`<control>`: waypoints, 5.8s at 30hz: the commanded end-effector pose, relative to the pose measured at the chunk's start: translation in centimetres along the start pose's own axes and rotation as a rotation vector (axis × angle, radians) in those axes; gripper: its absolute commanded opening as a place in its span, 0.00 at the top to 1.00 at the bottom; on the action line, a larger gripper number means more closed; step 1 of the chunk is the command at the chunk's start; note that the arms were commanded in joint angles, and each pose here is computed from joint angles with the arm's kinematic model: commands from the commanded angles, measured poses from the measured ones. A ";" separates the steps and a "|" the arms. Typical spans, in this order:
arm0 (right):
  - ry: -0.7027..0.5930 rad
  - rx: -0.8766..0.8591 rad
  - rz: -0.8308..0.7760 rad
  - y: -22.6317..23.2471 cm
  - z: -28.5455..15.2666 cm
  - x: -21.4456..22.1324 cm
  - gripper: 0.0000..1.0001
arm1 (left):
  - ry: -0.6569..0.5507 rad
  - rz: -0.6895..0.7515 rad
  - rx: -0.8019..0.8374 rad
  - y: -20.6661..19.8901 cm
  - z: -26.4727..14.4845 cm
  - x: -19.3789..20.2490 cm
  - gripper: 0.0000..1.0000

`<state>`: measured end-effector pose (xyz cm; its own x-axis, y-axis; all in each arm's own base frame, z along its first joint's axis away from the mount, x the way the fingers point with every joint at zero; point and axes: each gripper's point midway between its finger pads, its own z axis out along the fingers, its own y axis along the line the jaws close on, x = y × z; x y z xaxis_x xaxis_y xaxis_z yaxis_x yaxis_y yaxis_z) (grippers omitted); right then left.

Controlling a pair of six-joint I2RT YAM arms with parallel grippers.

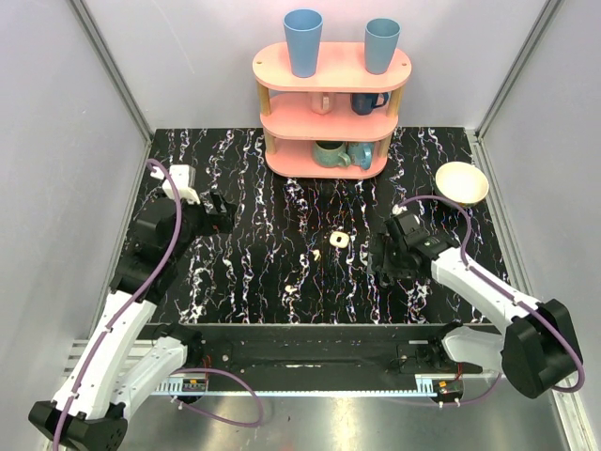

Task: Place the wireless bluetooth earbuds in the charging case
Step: Pick up the charging case from the center of the board, then pass from the right arm to the left

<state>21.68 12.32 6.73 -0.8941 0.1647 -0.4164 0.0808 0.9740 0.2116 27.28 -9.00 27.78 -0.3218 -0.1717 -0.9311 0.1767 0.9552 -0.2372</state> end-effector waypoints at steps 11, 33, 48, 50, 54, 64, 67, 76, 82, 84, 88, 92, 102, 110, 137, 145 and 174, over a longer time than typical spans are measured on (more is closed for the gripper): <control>0.056 0.068 -0.022 0.3 1.8 0.8 0.07 | -0.024 0.032 0.059 -1.1 -0.5 -1.6 0.01; 0.093 0.119 -0.119 0.3 4.3 0.3 0.30 | -0.014 0.032 0.071 -1.2 -0.5 -1.2 0.01; 0.144 0.077 -0.146 1.3 4.2 1.0 0.30 | -0.009 0.030 0.071 -1.2 -0.6 -0.9 0.01; 0.147 0.086 -0.146 1.3 4.4 1.0 0.31 | -0.010 0.030 0.070 -1.2 -0.5 -0.9 0.01; 0.152 0.101 -0.146 1.0 4.8 1.2 0.31 | -0.007 0.031 0.067 -1.1 -0.6 -0.8 0.01; 0.146 0.141 -0.153 0.4 5.6 1.0 0.40 | -0.006 0.036 0.067 -1.0 -0.7 -0.7 0.01; 0.147 0.136 -0.158 0.6 5.8 0.9 0.58 | -0.004 0.036 0.067 -1.0 -0.7 -0.7 0.01; -0.001 -0.040 -0.296 5.4 2.1 -2.6 0.79 | 0.005 0.046 0.132 -2.2 -0.8 -0.7 0.01; -0.249 -0.353 -0.596 13.8 -4.9 -6.0 0.78 | 0.031 0.028 0.228 -4.0 -0.6 -0.6 0.01; -0.362 -0.407 -0.698 16.1 -6.8 -6.8 0.79 | 0.044 0.024 0.321 -5.6 -0.6 -0.3 0.01; -0.517 -0.424 -0.826 18.1 -8.5 -8.3 0.85 | 0.110 -0.034 0.483 -8.5 -0.8 0.6 0.01; -0.639 -0.462 -1.006 19.8 -9.2 -7.9 0.87 | 0.121 -0.089 0.652 -11.3 -1.4 0.1 0.01; -0.851 -0.528 -1.150 21.5 -11.8 -7.1 0.94 | 0.261 -0.100 0.801 -14.6 -1.9 2.7 0.01; -0.898 -0.576 -1.138 22.3 -13.0 -6.6 0.96 | 0.305 -0.090 0.765 -16.3 -0.5 5.0 0.02; -0.877 -0.626 -1.130 23.0 -12.8 -5.3 0.97 | 0.337 -0.122 0.970 -20.3 -0.8 6.1 0.42; -0.878 -0.621 -1.130 22.8 -12.8 -5.2 0.97 | 0.351 -0.117 0.992 -20.7 -0.9 6.3 0.64; -0.925 -0.554 -0.323 17.8 -18.9 -10.4 0.00 | -0.161 0.059 0.704 -15.1 0.4 1.6 1.00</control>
<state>22.77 28.90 27.88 -0.0028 -0.1414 -0.9899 -0.7411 0.6649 -0.0929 22.99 -25.94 24.73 -0.4390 -0.1072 -0.8921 0.7428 0.5153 -0.4275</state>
